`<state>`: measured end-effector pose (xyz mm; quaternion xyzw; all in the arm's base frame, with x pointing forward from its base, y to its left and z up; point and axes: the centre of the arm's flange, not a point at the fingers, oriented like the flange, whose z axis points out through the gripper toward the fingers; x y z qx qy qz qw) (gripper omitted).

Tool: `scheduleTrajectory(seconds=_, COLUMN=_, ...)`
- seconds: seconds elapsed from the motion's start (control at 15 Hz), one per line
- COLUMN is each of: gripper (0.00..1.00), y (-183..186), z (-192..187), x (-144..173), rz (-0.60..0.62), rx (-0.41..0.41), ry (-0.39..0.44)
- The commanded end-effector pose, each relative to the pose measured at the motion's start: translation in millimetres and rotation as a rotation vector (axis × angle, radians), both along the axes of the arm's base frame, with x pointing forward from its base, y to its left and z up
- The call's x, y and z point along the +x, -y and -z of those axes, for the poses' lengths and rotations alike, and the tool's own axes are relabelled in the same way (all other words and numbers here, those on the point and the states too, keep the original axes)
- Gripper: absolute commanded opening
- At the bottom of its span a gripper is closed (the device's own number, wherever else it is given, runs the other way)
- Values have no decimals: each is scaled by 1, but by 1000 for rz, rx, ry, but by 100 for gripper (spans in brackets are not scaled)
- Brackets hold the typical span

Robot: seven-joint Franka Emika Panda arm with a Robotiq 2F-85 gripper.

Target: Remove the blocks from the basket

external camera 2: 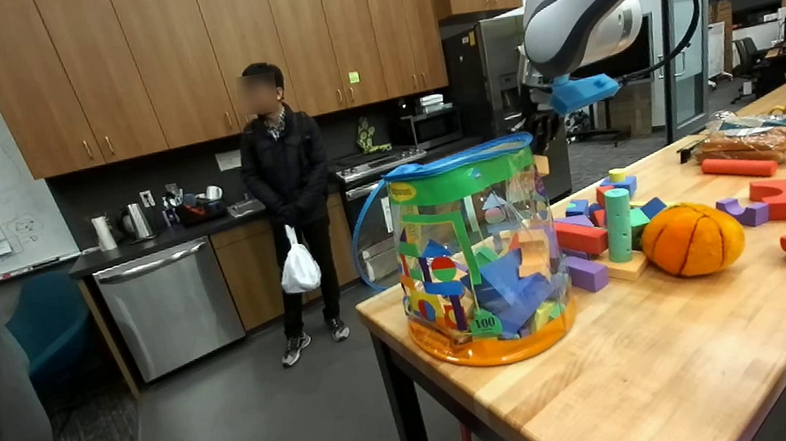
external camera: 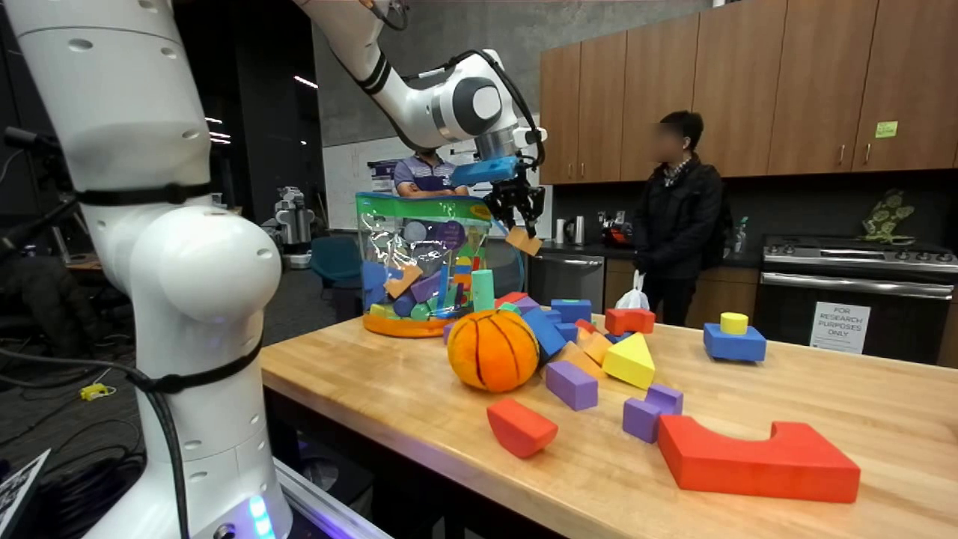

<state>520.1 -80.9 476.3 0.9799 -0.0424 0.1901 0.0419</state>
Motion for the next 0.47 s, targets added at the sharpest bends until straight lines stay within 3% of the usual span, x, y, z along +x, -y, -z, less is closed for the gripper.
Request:
scheduleTrajectory(seconds=0.0, gripper=69, y=-18, z=13, x=5, rz=-64, rx=21, ry=-5)
scheduleTrajectory(seconds=0.07, gripper=48, y=-10, z=7, x=2, rz=-25, rx=11, ry=-12)
scheduleTrajectory(seconds=0.27, gripper=67, y=-19, z=13, x=5, rz=-44, rx=17, ry=-16)
scheduleTrajectory(seconds=0.4, gripper=69, y=-19, z=13, x=6, rz=-46, rx=17, ry=-15)
